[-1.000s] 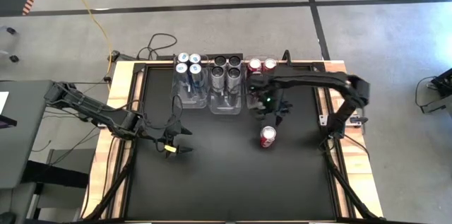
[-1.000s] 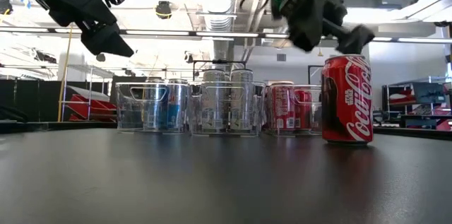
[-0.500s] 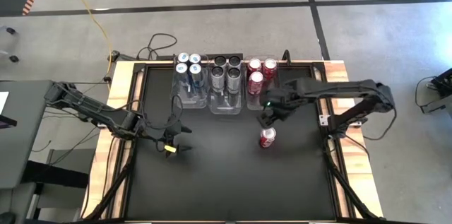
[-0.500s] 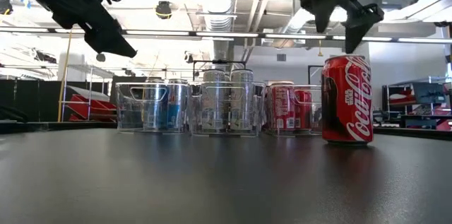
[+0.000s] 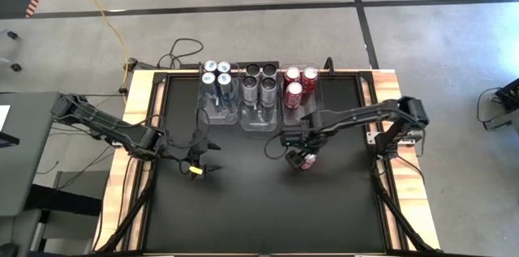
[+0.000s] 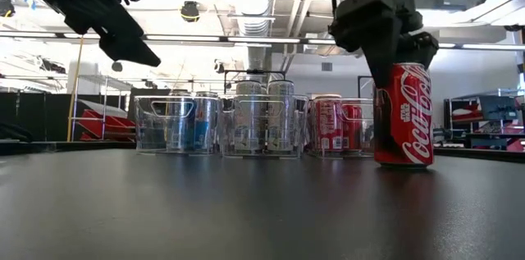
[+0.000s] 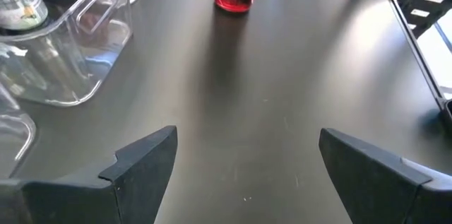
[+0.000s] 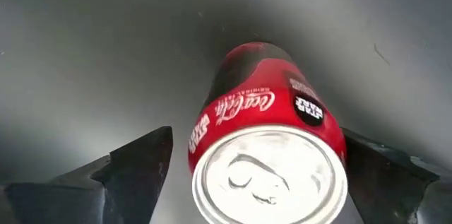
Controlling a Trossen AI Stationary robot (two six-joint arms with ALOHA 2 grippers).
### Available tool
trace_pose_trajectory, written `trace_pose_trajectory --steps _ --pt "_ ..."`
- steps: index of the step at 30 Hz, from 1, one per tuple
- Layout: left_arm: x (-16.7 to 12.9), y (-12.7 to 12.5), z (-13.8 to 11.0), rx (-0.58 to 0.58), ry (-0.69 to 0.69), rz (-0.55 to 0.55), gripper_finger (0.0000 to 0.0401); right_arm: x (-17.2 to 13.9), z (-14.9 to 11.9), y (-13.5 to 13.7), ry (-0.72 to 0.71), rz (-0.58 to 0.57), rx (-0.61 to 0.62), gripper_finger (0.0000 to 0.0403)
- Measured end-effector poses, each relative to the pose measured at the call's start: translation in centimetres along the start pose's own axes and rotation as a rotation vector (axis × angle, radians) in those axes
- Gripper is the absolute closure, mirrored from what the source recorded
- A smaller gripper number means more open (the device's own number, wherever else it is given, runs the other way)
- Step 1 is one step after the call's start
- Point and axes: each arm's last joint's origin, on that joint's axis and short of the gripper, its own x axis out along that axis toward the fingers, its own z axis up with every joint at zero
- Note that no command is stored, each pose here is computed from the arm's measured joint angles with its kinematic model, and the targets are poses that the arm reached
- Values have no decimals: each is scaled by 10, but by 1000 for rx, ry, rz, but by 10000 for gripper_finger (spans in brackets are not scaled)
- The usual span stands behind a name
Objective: Sort soda cans
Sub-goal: Put the red soda can into the right transparent bin
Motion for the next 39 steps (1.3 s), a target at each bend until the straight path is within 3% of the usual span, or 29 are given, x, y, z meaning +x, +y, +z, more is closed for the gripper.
trace_pose_trajectory --steps 3,10,16,25,32,39 --pt "0 0 0 -24 0 0 58 -1 -1 -1 8 1 11 29" --pt "0 1 0 -36 -6 25 58 -13 -10 -11 34 -35 18 139" --pt "2 8 2 -34 -14 62 58 -40 -12 -18 43 -47 7 139" --pt "4 17 5 -47 -19 96 58 -108 -2 -29 -27 -20 -25 131" --pt "5 22 7 -70 -24 115 58 -139 29 -59 -142 20 6 129" --pt "5 22 7 -136 -28 114 58 -141 66 -106 -173 -43 61 128"
